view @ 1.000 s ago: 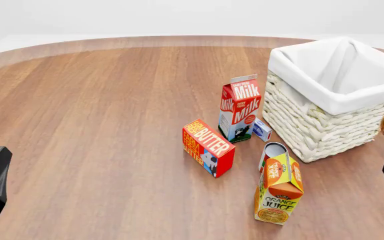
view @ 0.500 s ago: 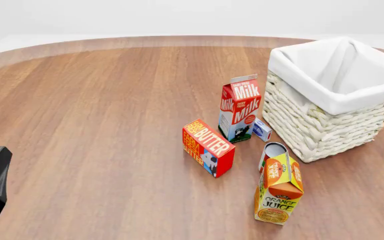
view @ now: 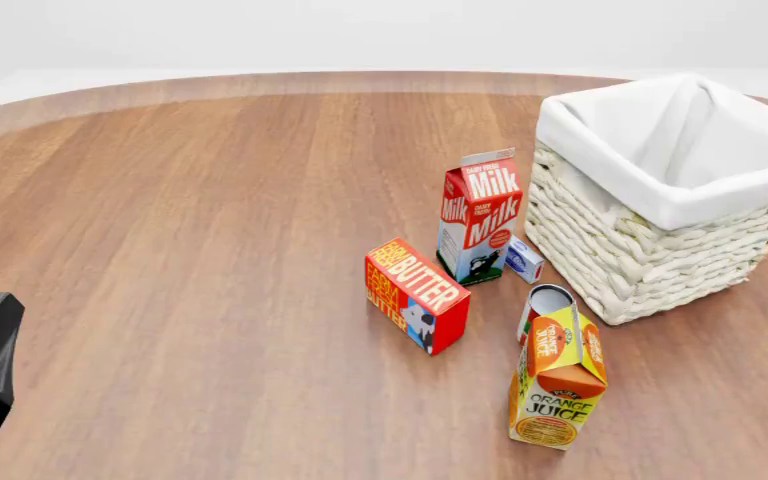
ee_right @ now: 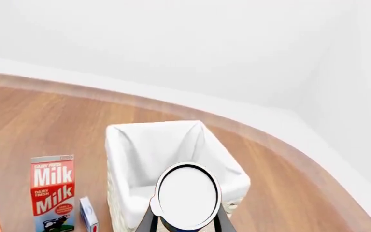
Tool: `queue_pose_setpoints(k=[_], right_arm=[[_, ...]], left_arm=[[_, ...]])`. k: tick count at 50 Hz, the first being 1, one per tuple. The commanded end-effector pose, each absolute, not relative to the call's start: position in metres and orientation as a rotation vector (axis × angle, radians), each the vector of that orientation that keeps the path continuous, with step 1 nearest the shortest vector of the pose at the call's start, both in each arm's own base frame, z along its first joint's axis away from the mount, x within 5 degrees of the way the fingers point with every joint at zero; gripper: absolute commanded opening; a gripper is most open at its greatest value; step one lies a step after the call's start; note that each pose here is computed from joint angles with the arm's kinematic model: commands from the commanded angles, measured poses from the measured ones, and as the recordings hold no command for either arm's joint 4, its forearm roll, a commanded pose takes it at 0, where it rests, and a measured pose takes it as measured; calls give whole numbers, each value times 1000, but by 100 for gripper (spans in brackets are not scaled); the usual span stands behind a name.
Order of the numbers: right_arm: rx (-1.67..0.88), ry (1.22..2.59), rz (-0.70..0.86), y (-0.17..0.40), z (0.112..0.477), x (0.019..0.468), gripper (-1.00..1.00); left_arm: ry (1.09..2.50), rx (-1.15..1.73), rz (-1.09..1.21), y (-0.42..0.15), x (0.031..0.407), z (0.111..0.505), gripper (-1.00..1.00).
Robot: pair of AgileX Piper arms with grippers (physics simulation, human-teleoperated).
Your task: Pick up the alphabet soup, and put it in the basket.
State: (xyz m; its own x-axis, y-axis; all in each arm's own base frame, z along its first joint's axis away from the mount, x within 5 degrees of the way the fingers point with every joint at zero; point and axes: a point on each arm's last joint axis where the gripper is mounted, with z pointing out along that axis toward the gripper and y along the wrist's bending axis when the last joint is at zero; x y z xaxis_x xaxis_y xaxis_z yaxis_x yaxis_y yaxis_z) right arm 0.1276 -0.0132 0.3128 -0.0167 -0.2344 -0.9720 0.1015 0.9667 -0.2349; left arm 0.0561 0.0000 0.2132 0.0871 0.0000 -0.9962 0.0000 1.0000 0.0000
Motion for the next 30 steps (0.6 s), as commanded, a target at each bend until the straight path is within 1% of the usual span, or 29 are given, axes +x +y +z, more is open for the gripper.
queue_pose_setpoints(k=[1,15,30], right_arm=[[-71,1552,-236,-14,327,137,-100],[-111,1549,-228,-11,339,149,-100],[-158,1550,-217,-6,347,174,-100]], left_arm=[[1484,0,0,0,56,213,100],[1484,0,0,0,56,213,100],[1484,0,0,0,56,213,100]])
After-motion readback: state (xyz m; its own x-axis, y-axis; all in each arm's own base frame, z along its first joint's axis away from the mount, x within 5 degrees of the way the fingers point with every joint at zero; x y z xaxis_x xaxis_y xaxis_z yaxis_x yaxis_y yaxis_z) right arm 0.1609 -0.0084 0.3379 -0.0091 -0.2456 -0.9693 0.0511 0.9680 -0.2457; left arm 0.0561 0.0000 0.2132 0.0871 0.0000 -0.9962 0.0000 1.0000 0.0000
